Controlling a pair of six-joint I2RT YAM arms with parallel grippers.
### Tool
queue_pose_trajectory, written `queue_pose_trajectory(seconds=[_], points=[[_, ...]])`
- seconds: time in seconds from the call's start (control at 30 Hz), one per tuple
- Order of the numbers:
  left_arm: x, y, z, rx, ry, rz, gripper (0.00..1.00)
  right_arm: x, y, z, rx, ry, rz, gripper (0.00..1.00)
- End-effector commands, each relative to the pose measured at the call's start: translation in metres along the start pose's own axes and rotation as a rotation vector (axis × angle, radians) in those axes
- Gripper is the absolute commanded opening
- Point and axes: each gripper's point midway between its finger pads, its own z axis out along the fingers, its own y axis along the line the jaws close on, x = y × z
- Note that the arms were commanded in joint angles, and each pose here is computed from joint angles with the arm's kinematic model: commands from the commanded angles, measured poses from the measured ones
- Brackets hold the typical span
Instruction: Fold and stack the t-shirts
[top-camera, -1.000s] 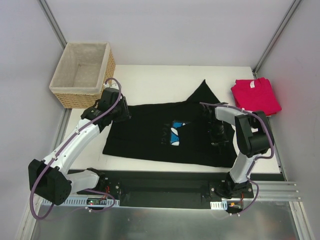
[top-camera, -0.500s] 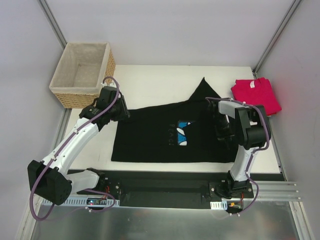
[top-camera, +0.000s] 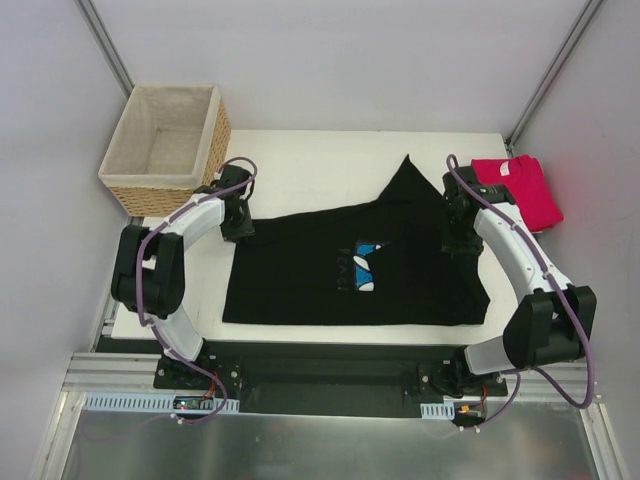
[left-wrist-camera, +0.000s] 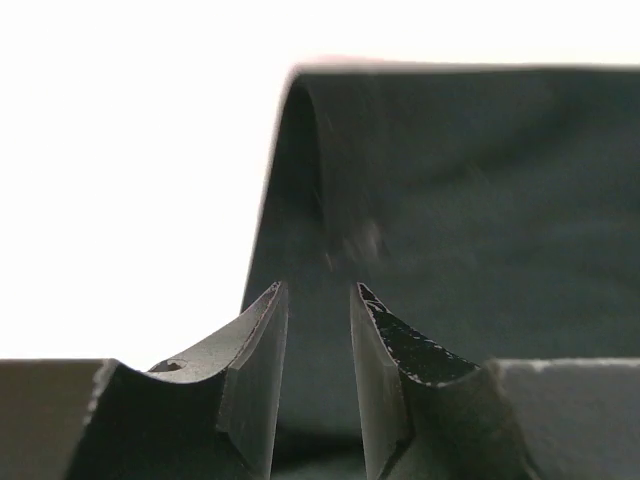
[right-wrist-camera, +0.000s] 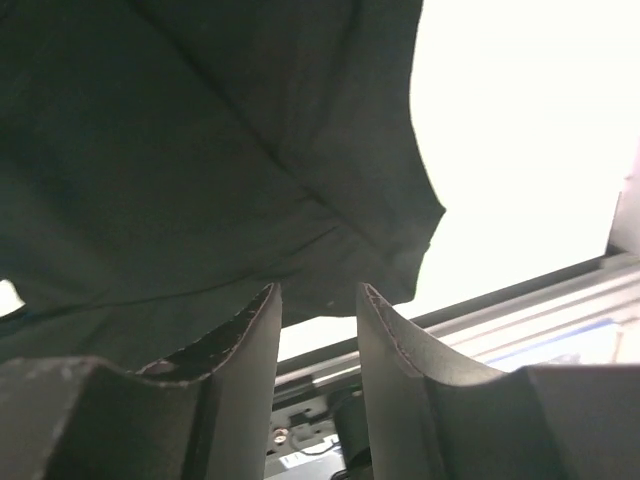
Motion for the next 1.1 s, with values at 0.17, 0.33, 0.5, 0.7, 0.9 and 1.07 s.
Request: queue_pose_trajectory(seconds=[0.17,0.33,0.5,0.7,0.9,1.07], points=[[-0.040,-0.010,0.032,0.034,-0.018,0.027,0.31,0.030,0.003,0.001,-0.038,0.070,0.024,0.39],[-0.039,-0.017,0.037,0.067,-0.010,0.015,0.30,0.029,0.001,0.000,-0.023,0.075,0.010,0.38],[-0.034,-0.019,0.045,0.079,0.013,0.021,0.26,0.029,0.000,0.001,-0.013,0.085,-0.005,0.38],[-0.026,-0.020,0.044,0.095,0.031,0.020,0.27,0.029,-0.001,0.002,-0.006,0.092,-0.012,0.37],[-0.025,-0.019,0.046,0.093,0.036,0.035,0.00,0.028,-0.001,0.001,-0.008,0.094,-0.019,0.36],[-0.050,-0.026,0.034,0.104,-0.028,0.030,0.00,0.029,-0.004,-0.001,-0.002,0.093,-0.026,0.35]])
